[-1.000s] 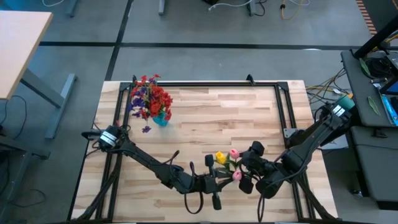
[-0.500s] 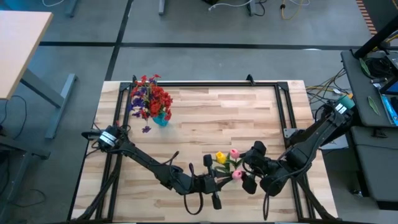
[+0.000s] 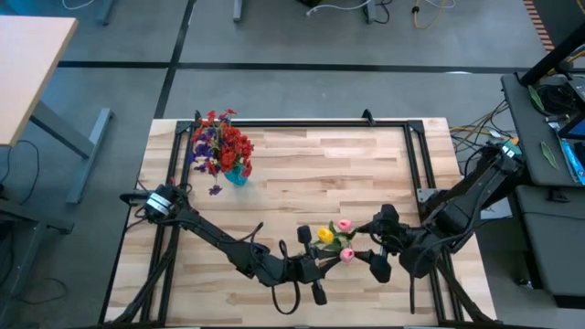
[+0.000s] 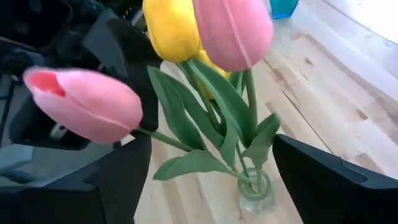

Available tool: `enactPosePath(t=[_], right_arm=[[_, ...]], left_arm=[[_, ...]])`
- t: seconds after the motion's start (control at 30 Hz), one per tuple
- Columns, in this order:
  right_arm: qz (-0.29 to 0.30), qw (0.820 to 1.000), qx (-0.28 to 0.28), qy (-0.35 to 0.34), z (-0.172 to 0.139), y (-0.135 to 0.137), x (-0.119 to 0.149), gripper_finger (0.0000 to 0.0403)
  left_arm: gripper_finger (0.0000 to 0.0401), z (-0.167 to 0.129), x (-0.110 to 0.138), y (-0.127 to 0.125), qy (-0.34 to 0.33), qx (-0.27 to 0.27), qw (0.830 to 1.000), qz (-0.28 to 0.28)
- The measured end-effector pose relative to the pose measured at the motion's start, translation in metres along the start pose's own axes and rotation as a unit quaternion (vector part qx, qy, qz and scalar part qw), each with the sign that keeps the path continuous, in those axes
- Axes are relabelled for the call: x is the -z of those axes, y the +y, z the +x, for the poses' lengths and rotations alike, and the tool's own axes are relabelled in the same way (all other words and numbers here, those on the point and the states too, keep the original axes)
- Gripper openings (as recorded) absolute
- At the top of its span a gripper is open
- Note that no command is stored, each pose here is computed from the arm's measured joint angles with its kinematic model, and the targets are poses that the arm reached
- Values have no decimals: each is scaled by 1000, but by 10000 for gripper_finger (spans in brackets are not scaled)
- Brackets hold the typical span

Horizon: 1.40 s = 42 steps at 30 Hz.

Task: Sort flowers into vase by color
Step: Put the pink tulip into the transparent vase, then return to Home Position

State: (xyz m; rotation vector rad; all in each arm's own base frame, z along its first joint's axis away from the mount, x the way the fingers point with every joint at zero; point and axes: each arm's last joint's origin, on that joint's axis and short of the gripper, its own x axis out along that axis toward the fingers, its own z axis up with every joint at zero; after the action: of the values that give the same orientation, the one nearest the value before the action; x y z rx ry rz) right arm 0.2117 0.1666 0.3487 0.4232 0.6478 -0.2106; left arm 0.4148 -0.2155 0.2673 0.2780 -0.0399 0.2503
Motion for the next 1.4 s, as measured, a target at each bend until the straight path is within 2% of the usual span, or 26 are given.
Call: enactPosePath(t=[0.57,0.7,0.93,1.07,1.23,1.4], right_arm=[[26,999,-23,-14,-18,-8,-9,327],[24,999,-27,-12,-19,-7,-8,327],[25,999,-38,-5,-23,-3,-2,327],[30,999,-33,6,-26,-3,3,327],[44,999,-21,13,-30,-7,6,327],[54,998,-28,12,-35,-7,2,327]], left_arm=[[12,2,-9,2,-6,-15,1000,-15],[48,2,-5,1,10,-10,1000,-20],[152,-2,-8,0,23,-4,999,-24],[197,-11,-13,-5,30,-10,1000,-2],[225,-24,-27,-3,37,-6,999,6],[230,-32,-33,-3,53,-3,998,17]])
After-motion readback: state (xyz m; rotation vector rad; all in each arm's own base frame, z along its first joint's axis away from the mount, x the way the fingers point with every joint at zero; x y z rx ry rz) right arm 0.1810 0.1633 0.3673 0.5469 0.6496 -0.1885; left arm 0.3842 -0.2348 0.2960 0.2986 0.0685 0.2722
